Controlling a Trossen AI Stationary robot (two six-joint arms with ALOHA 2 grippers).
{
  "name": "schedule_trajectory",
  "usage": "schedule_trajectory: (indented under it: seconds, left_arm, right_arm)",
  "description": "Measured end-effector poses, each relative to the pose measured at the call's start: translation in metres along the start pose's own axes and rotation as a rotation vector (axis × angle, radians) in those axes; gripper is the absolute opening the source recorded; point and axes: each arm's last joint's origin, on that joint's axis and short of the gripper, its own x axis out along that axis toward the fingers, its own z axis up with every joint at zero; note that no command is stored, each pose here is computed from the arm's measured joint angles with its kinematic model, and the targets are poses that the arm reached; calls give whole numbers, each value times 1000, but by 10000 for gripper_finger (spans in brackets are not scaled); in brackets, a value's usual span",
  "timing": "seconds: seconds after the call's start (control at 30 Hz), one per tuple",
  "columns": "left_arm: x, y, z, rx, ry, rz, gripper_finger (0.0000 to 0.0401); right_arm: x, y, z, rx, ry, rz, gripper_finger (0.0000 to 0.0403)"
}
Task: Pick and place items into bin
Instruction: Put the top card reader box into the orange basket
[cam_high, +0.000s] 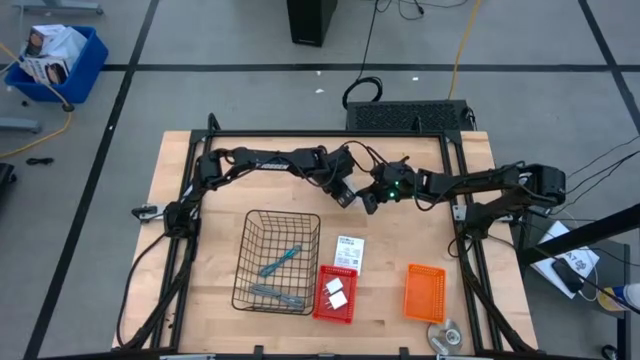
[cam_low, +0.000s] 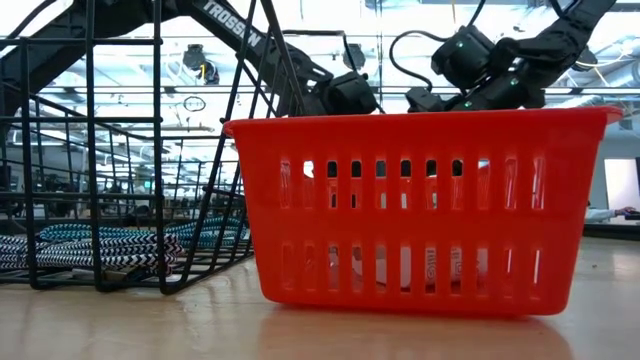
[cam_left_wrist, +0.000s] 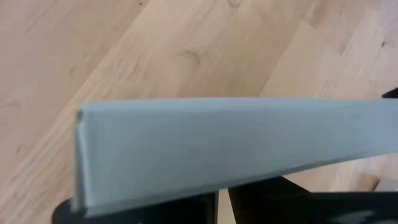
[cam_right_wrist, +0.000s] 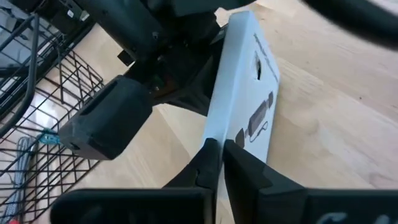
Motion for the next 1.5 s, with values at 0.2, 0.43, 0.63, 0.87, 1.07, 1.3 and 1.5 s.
schedule_trajectory:
  seconds: [0.2,0.43,0.63,0.87,1.07,1.3,1.5]
  left_arm:
    - [0,0,0,-8,-6,10,6]
    - [-1,-2,5,-4,-40,-37,19]
    - [-2,-5,9,-11,-76,-78,27]
    - [-2,-5,10,-2,-96,-43,6]
    - [-3,-4,11,-3,-102,-36,18]
    - [-4,-1,13,-3,-114,-30,20]
    - [-4,0,15,-15,-144,2,6]
  right_arm:
    - [0,4,-1,-70,-6,14,39]
    - [1,5,0,-105,-29,1,103]
    - [2,3,-2,-130,-18,-11,159]
    - [11,-7,-12,-127,43,-127,192]
    - [11,-6,-11,-128,33,-124,190]
    - [10,-11,-12,-23,24,-195,176]
    - [10,-14,-15,29,38,-246,159]
